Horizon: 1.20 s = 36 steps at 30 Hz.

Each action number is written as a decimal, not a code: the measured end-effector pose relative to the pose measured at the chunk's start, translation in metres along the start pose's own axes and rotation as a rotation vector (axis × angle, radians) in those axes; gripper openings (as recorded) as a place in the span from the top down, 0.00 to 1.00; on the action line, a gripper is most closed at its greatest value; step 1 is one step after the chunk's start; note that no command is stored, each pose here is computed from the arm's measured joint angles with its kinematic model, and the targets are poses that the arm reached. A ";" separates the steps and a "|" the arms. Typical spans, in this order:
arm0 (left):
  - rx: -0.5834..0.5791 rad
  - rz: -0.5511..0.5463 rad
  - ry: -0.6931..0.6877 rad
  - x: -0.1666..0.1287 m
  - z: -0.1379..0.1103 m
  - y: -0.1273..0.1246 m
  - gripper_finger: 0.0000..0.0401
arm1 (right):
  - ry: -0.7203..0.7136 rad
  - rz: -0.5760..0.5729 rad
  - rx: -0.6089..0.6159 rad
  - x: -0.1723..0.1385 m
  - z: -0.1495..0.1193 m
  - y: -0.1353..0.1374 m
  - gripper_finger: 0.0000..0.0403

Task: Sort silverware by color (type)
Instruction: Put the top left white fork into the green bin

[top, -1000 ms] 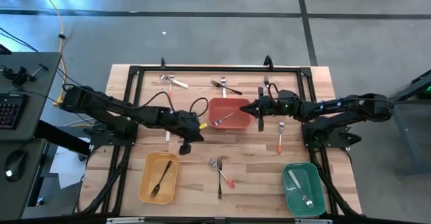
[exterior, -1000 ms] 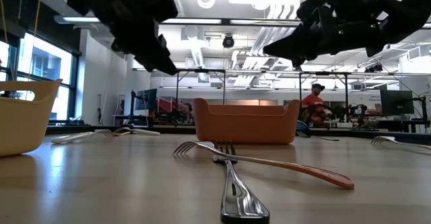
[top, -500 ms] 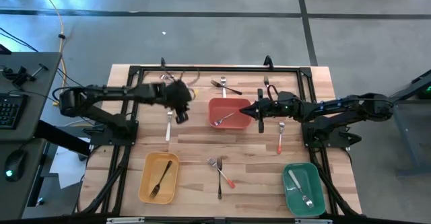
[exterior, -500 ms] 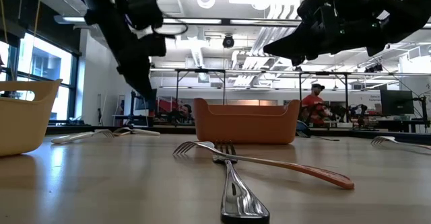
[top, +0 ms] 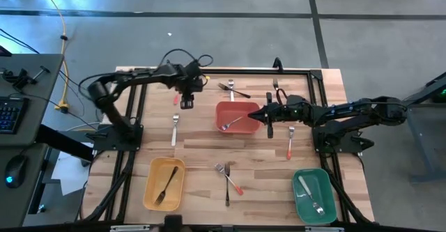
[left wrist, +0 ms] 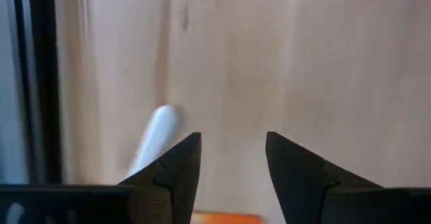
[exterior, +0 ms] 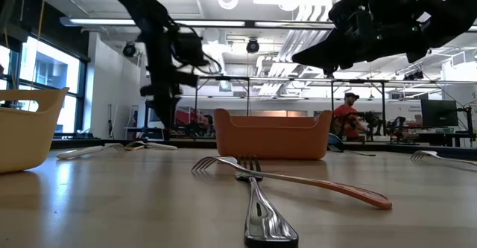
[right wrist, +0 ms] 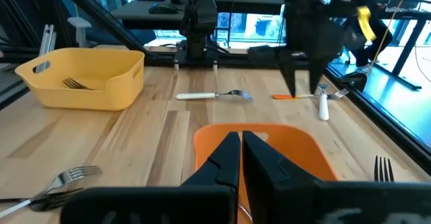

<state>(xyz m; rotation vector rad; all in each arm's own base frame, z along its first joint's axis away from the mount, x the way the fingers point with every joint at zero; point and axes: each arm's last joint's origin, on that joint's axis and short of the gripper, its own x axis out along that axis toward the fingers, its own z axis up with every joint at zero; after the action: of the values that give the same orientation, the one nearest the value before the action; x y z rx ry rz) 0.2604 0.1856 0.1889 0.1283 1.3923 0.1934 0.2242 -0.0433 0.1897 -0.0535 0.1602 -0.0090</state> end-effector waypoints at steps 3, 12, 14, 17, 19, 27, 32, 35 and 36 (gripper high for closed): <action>0.060 0.025 0.104 0.014 0.008 0.012 0.60 | 0.000 0.000 0.000 0.000 0.000 0.000 1.00; 0.145 0.038 0.247 0.045 0.019 0.036 0.60 | 0.001 0.000 -0.007 0.000 0.000 0.000 1.00; 0.162 0.050 0.267 0.046 0.021 0.038 0.60 | 0.002 0.001 -0.007 0.000 0.000 0.000 1.00; 0.173 0.044 0.282 0.048 0.023 0.040 0.60 | 0.003 0.001 -0.007 0.000 0.000 0.000 1.00; 0.177 0.038 0.282 0.047 0.023 0.040 0.60 | 0.003 0.001 -0.007 0.000 0.000 0.000 1.00; 0.171 0.053 0.307 0.026 0.022 0.035 0.60 | 0.003 0.001 -0.007 0.000 0.000 0.000 1.00; 0.149 0.067 0.284 0.001 0.017 0.036 0.64 | 0.008 0.001 -0.006 0.000 -0.001 0.000 1.00; 0.072 0.023 0.307 -0.003 0.005 0.042 0.71 | 0.008 0.001 -0.006 0.000 -0.001 0.000 1.00; 0.034 -0.006 0.297 -0.002 0.002 0.044 0.74 | 0.008 0.001 -0.006 0.000 -0.001 0.000 1.00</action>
<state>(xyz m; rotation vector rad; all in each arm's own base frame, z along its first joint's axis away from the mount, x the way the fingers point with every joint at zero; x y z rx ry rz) 0.2591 0.2280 0.2001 0.1271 1.6916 0.1893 0.2241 -0.0433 0.1888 -0.0592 0.1680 -0.0075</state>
